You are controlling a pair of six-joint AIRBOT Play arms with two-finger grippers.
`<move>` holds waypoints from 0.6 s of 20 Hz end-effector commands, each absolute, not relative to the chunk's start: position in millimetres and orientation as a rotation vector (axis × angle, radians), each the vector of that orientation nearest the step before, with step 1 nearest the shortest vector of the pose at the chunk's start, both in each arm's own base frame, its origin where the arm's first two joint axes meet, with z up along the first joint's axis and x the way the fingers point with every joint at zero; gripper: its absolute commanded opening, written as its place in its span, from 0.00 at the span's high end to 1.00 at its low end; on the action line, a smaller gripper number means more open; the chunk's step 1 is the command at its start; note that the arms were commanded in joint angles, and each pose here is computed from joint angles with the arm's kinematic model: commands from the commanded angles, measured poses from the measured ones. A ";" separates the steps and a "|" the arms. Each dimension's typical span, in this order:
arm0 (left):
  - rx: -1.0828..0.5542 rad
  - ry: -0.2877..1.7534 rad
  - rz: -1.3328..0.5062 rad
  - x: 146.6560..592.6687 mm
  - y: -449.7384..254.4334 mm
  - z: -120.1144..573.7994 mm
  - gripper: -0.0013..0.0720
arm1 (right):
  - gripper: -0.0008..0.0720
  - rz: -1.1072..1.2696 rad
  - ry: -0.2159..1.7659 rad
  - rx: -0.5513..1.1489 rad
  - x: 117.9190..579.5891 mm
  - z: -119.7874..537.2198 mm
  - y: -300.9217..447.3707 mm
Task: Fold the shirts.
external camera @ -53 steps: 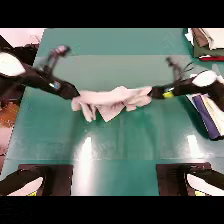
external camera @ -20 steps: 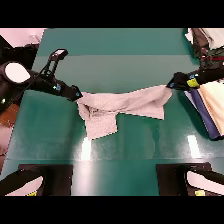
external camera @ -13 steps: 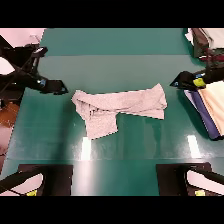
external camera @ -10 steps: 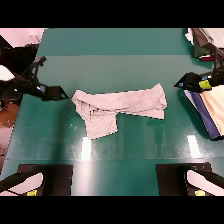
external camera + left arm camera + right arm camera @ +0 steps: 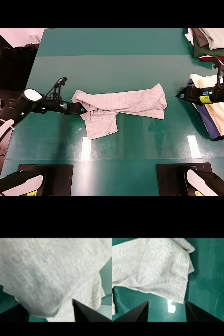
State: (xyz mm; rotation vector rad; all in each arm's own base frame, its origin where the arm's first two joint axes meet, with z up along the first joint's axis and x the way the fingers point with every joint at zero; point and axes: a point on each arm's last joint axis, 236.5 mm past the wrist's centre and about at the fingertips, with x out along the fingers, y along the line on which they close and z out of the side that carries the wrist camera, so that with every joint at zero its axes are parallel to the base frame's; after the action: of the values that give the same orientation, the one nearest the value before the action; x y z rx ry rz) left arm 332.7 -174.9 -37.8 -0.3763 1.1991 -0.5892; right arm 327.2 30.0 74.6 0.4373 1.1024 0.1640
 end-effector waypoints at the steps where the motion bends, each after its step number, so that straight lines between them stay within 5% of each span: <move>1: -0.376 1.209 -0.576 330.0 -183.4 -47.6 0.56 | 0.30 0.163 1.099 0.437 320.4 74.4 31.2; 2: -0.374 1.218 -0.583 327.3 -184.0 -47.8 0.86 | 0.30 0.166 1.109 0.437 318.2 73.6 32.1; 3: -0.361 1.225 -0.593 325.9 -183.9 -46.6 0.95 | 0.30 0.170 1.121 0.438 315.7 72.4 33.0; 7: -0.113 1.280 -0.663 326.6 -165.6 2.7 0.95 | 0.30 0.176 1.159 0.429 307.4 68.7 34.1; 12: 0.197 1.022 -0.568 371.5 -124.9 134.0 0.95 | 0.30 0.171 1.294 0.402 288.7 47.2 29.9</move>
State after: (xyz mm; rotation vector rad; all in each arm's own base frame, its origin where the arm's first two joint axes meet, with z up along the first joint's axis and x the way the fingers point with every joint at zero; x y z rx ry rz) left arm 360.8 -152.3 75.2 0.0394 1.1063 -0.6424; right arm 301.1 30.7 59.0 0.4125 1.2112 0.1677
